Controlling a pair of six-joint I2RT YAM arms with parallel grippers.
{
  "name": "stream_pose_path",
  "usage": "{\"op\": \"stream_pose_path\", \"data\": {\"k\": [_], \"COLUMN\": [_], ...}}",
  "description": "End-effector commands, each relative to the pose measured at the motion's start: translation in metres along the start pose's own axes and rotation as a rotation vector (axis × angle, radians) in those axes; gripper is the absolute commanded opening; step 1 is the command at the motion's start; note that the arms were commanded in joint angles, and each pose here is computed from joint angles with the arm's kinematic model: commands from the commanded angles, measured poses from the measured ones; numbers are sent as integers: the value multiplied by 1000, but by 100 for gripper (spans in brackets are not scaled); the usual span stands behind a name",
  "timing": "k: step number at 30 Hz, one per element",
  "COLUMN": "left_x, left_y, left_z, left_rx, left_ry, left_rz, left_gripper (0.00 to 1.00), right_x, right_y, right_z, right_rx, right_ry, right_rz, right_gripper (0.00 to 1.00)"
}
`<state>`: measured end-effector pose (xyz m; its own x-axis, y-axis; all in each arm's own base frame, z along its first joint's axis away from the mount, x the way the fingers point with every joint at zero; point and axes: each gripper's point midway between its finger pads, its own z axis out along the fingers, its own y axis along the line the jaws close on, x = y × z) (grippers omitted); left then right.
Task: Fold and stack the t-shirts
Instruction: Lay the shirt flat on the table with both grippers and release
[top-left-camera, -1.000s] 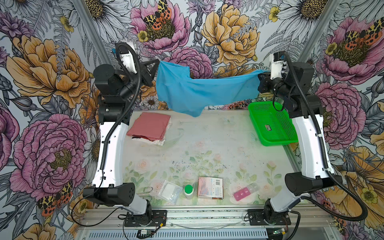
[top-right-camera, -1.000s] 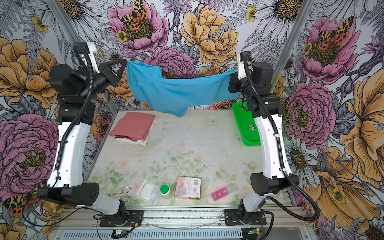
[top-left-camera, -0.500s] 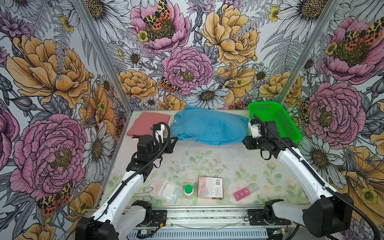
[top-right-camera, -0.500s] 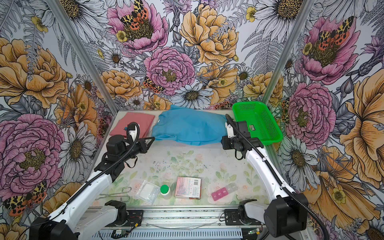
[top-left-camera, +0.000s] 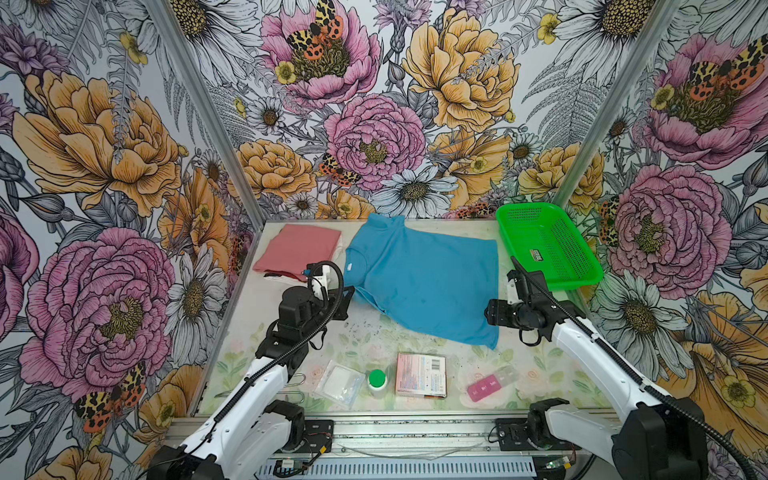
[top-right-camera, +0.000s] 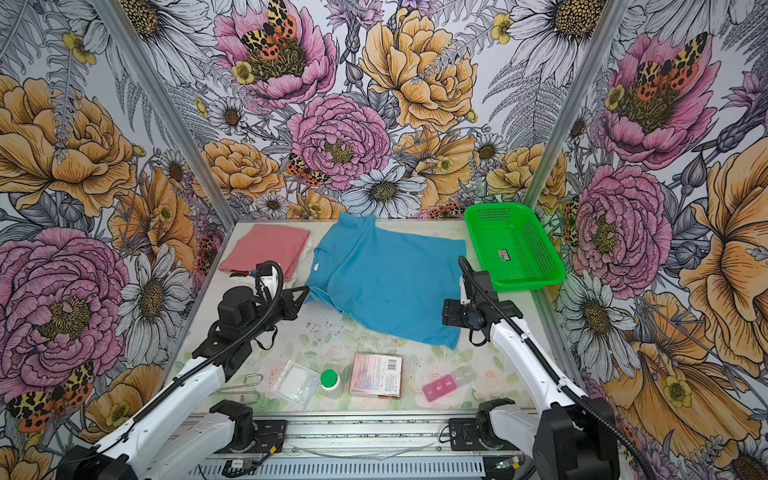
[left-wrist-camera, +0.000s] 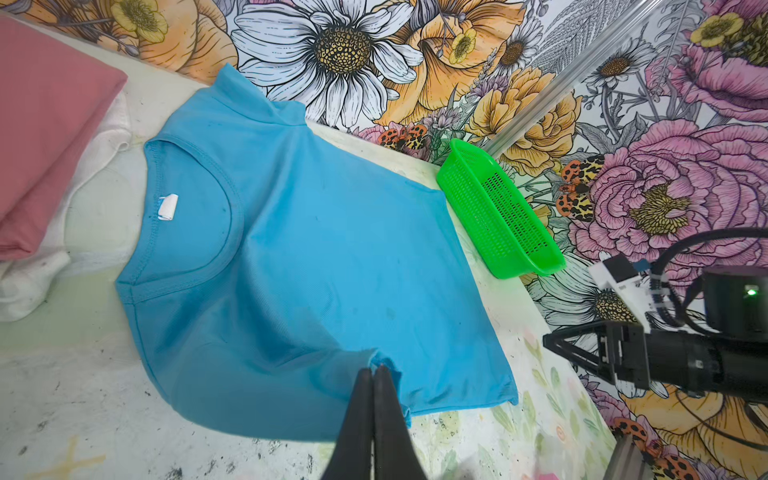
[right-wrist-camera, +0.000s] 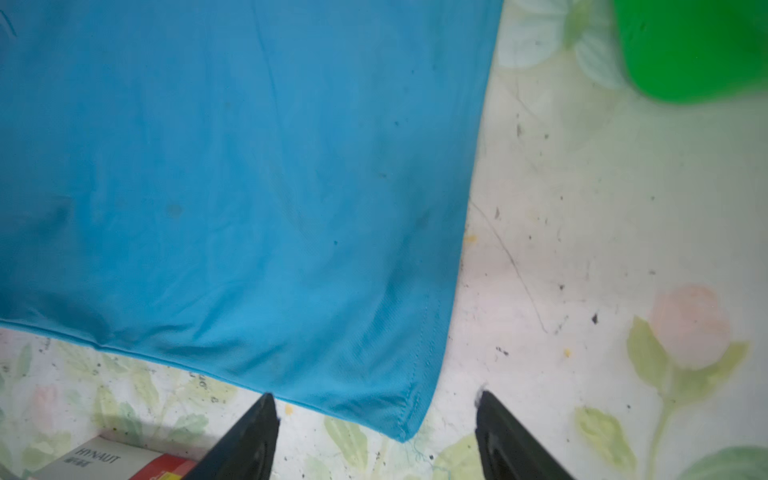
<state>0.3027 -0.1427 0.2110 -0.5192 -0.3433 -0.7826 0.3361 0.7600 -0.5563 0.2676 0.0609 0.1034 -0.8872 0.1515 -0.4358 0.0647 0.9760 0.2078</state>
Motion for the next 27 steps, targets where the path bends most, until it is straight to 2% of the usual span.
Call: {"op": "stream_pose_path", "data": {"k": [1, 3, 8, 15, 20, 27], "left_x": [-8, -12, -18, -24, -24, -25], "left_y": [2, 2, 6, 12, 16, 18], "left_z": [3, 4, 6, 7, 9, 9], "left_rx": [-3, 3, -1, 12, 10, 7], "left_ry": [-41, -51, -69, -74, -73, -76], "left_rz": [33, 31, 32, 12, 3, 0], "left_gripper": [0, 0, 0, 0, 0, 0], "right_x": [13, 29, 61, 66, 64, 67], "right_y": [-4, -10, -19, -26, -15, -7], "right_z": [0, 6, 15, 23, 35, 51], "right_rx": [45, 83, 122, 156, 94, 54], "right_ry": [-14, 19, 55, 57, 66, 94], "right_rz": [117, 162, 247, 255, 254, 246], "right_gripper": [77, 76, 55, 37, 33, 33]}}
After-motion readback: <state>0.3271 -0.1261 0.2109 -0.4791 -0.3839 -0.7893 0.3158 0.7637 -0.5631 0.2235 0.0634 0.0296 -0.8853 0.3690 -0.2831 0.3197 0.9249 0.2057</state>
